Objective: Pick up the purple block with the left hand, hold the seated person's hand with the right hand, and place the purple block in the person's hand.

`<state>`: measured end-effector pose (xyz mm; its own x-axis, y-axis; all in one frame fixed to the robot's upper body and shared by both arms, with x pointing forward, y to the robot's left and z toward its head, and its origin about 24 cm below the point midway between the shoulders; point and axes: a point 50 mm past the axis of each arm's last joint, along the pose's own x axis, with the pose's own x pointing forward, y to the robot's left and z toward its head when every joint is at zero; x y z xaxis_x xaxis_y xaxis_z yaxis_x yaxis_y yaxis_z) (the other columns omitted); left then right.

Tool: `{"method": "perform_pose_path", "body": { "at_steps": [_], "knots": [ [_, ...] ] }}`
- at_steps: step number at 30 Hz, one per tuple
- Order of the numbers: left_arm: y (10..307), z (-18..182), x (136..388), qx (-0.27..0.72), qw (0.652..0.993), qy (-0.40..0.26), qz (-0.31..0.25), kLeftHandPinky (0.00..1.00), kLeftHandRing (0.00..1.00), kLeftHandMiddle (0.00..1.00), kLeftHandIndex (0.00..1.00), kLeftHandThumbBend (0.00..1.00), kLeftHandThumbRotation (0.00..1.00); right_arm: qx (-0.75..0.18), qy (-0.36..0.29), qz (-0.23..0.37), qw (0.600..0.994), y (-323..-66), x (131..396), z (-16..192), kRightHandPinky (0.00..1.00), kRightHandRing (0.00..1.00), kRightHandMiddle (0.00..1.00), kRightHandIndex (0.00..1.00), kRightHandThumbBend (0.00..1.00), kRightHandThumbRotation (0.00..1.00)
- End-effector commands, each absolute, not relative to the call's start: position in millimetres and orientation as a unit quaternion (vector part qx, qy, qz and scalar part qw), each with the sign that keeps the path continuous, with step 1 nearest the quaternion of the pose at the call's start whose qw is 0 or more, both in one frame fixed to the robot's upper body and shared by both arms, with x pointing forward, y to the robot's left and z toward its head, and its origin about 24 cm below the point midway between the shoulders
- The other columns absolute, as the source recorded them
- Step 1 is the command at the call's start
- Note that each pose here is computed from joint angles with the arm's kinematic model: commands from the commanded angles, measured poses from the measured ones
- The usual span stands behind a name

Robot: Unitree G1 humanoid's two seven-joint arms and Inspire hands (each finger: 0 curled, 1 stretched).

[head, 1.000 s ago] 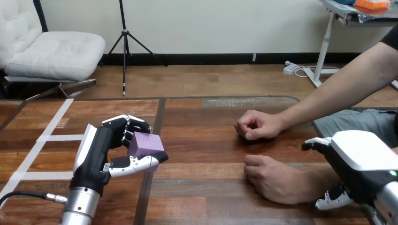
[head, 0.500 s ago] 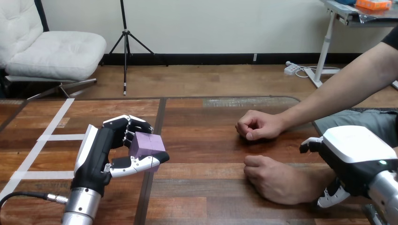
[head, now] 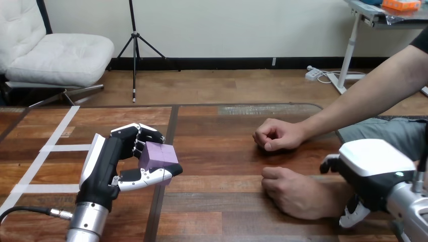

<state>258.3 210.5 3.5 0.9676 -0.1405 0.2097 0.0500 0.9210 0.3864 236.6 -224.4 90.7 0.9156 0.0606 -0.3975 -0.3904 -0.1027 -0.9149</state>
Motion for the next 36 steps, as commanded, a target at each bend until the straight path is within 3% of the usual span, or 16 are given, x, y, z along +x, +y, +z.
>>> {"method": "perform_pose_path", "body": {
  "at_steps": [1, 22, 36],
  "knots": [
    [208.6, 24.2, 268.0, 0.185, 0.967, -0.169, -0.040, 0.33, 0.40, 0.48, 0.49, 0.82, 0.11, -0.746, 0.105, 0.157, 0.639, -223.0, 251.8, 104.3, 0.76, 0.79, 0.80, 0.78, 0.87, 0.03],
    [211.4, 26.1, 266.2, 0.179, 0.967, -0.175, -0.038, 0.33, 0.40, 0.48, 0.49, 0.81, 0.11, -0.744, 0.151, 0.198, 0.620, -222.1, 265.6, 90.5, 0.82, 0.83, 0.83, 0.82, 0.81, 0.07],
    [212.3, 27.8, 265.4, 0.182, 0.966, -0.179, -0.040, 0.32, 0.40, 0.48, 0.50, 0.81, 0.11, -0.746, 0.164, 0.204, 0.613, -221.1, 270.2, 83.8, 0.80, 0.81, 0.82, 0.81, 0.77, 0.06]
  ]
}}
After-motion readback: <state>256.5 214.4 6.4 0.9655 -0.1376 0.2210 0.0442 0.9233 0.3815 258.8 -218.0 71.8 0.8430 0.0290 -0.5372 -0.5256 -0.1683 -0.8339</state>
